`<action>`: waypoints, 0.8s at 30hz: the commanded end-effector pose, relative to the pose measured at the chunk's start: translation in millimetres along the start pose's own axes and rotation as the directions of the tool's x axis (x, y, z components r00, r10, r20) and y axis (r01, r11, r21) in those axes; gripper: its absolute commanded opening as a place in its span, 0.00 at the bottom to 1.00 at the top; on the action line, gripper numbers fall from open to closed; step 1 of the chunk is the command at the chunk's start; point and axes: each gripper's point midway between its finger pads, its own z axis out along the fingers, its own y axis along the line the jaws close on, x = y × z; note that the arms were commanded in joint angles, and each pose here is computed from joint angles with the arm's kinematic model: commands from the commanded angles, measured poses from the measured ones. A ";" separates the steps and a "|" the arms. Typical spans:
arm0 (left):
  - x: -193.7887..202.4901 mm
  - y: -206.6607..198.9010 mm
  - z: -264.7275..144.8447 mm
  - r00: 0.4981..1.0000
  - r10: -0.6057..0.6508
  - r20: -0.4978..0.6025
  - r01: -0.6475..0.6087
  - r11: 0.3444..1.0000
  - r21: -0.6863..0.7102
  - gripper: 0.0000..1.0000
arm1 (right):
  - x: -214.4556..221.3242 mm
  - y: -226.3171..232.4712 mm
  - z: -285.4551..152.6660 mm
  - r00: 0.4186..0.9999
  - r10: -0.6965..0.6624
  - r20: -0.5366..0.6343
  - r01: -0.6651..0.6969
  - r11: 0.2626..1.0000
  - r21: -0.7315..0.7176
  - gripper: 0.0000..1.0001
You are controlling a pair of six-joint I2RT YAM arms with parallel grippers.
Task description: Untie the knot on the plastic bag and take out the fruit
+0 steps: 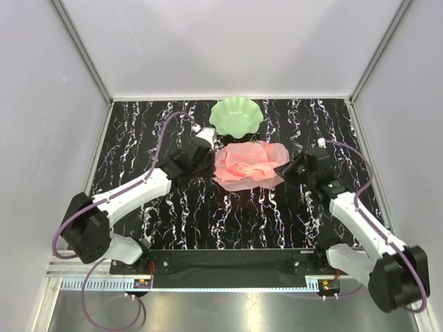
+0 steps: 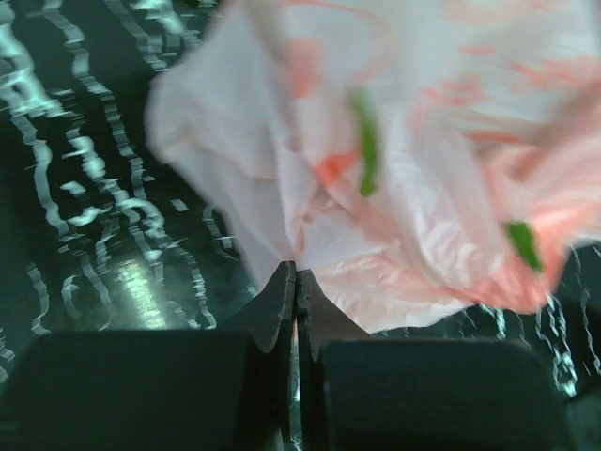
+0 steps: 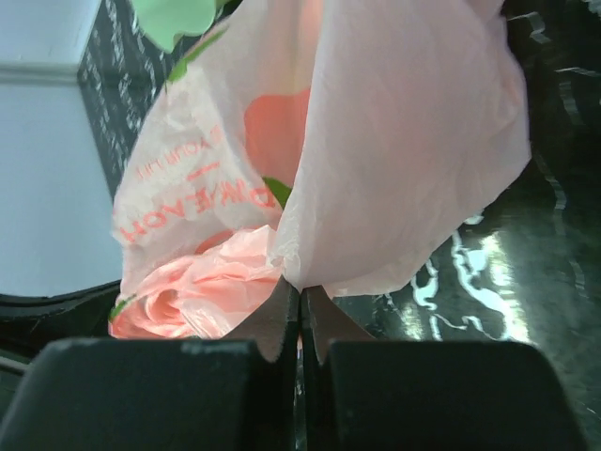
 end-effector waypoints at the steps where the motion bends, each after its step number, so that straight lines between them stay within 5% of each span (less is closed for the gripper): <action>1: -6.1 55.8 -7.4 0.989 -0.117 0.089 0.132 0.973 -0.189 0.00 | -11.1 -44.5 -16.5 0.994 -0.023 0.106 0.001 0.980 0.201 0.00; 8: 1.4 85.8 -19.7 0.943 -0.276 0.188 0.312 0.929 -0.197 0.00 | -24.9 -75.3 -26.3 0.973 0.020 0.229 -0.093 0.945 0.312 0.00; 11: -5.3 71.7 -29.5 0.931 -0.280 0.236 0.306 0.949 -0.081 0.00 | -17.0 -63.0 -18.6 0.985 0.002 0.172 -0.045 0.969 0.244 0.08; 15: -21.6 34.6 -40.4 0.927 -0.271 0.261 0.242 0.960 0.137 0.02 | -5.0 -37.2 -12.6 0.995 -0.070 0.077 0.062 0.992 0.107 0.31; 16: -21.3 24.8 -43.9 0.931 -0.268 0.247 0.226 0.956 0.187 0.06 | -3.9 -30.6 -12.5 0.994 -0.092 0.065 0.087 0.993 0.075 0.47; 18: -26.5 8.6 -55.4 0.931 -0.263 0.253 0.192 0.943 0.271 0.35 | 4.6 -18.3 -19.2 0.988 -0.156 0.018 0.156 0.988 0.002 0.63; 21: -39.2 -4.8 -79.8 0.918 -0.268 0.293 0.163 0.927 0.338 0.71 | 6.4 -13.5 -29.0 0.982 -0.188 0.012 0.188 0.982 -0.020 0.71; 24: -52.1 -12.9 -106.8 0.900 -0.285 0.331 0.153 0.915 0.372 0.82 | -3.8 -2.9 -45.3 0.973 -0.223 0.063 0.225 0.974 -0.034 0.73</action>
